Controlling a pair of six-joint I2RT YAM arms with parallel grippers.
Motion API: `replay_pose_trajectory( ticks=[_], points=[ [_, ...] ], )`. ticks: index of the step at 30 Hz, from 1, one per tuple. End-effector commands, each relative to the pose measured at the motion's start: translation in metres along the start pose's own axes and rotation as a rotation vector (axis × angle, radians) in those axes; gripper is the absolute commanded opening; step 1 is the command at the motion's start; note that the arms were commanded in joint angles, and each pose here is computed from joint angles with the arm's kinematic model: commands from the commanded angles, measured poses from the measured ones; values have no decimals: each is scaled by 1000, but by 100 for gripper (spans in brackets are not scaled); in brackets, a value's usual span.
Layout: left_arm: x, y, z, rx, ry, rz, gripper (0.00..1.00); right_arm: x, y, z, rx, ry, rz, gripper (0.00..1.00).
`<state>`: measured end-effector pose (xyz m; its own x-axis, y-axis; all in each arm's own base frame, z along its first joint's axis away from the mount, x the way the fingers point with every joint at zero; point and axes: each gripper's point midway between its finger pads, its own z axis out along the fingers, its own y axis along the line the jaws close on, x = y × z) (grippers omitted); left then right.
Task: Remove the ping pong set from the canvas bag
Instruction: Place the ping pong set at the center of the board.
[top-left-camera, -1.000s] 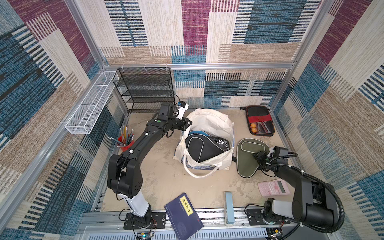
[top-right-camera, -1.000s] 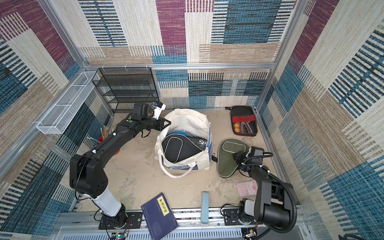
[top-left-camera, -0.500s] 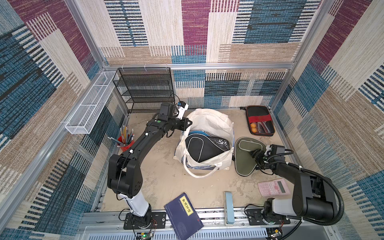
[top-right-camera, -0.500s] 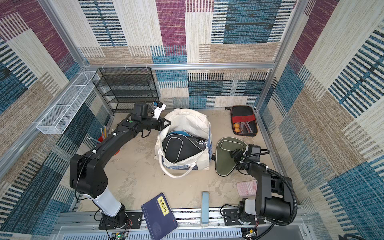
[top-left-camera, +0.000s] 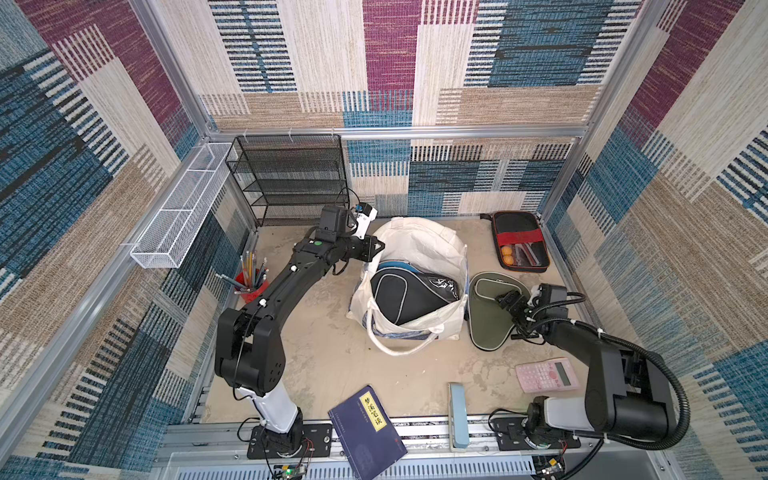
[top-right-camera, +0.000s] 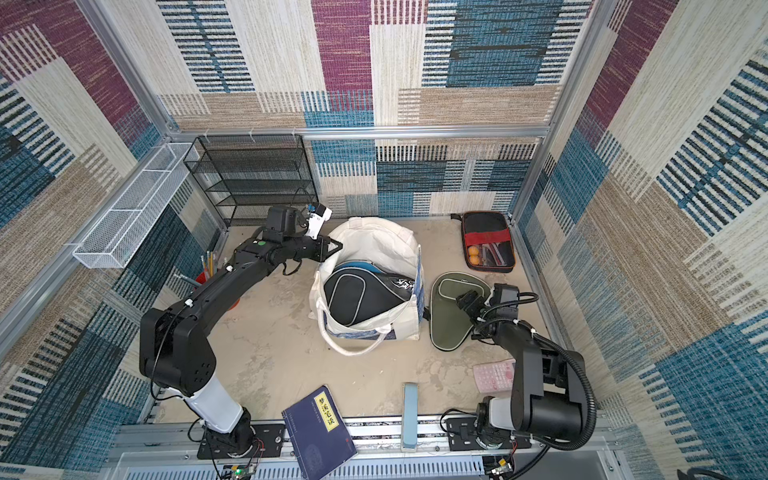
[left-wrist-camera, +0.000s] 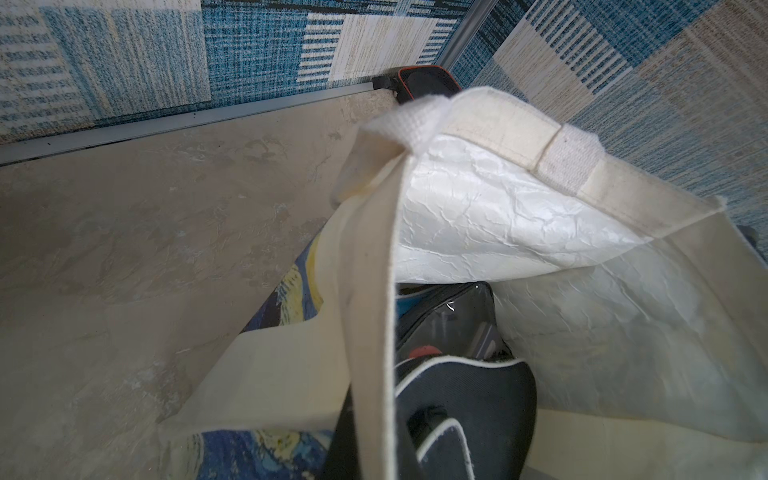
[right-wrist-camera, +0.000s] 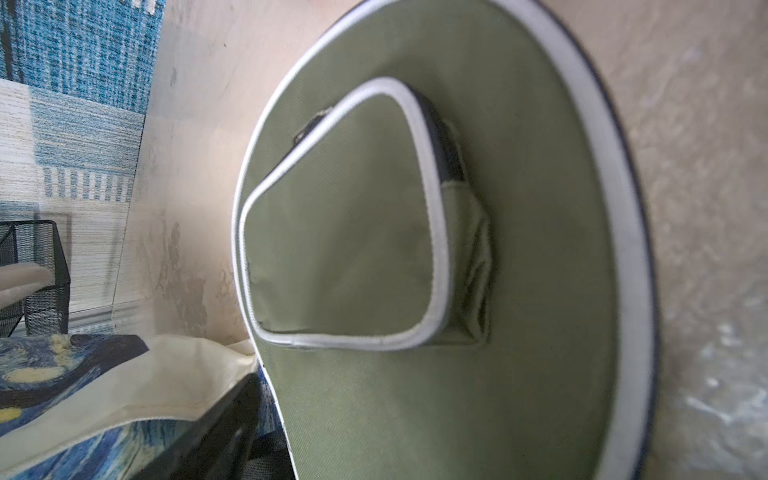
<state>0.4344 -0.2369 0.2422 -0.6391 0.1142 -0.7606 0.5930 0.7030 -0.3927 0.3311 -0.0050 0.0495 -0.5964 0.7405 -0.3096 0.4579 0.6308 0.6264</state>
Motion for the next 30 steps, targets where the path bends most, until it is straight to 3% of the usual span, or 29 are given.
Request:
replay_pose_trajectory(
  ticks=[1,30],
  points=[
    [-3,-1,-2,0,-3,-2,0,2,-15,0,85,11,-7,97],
    [-10,-4,-9,-4,-18,19,0,-10,-37,-23,270,-47,-76,99]
  ],
)
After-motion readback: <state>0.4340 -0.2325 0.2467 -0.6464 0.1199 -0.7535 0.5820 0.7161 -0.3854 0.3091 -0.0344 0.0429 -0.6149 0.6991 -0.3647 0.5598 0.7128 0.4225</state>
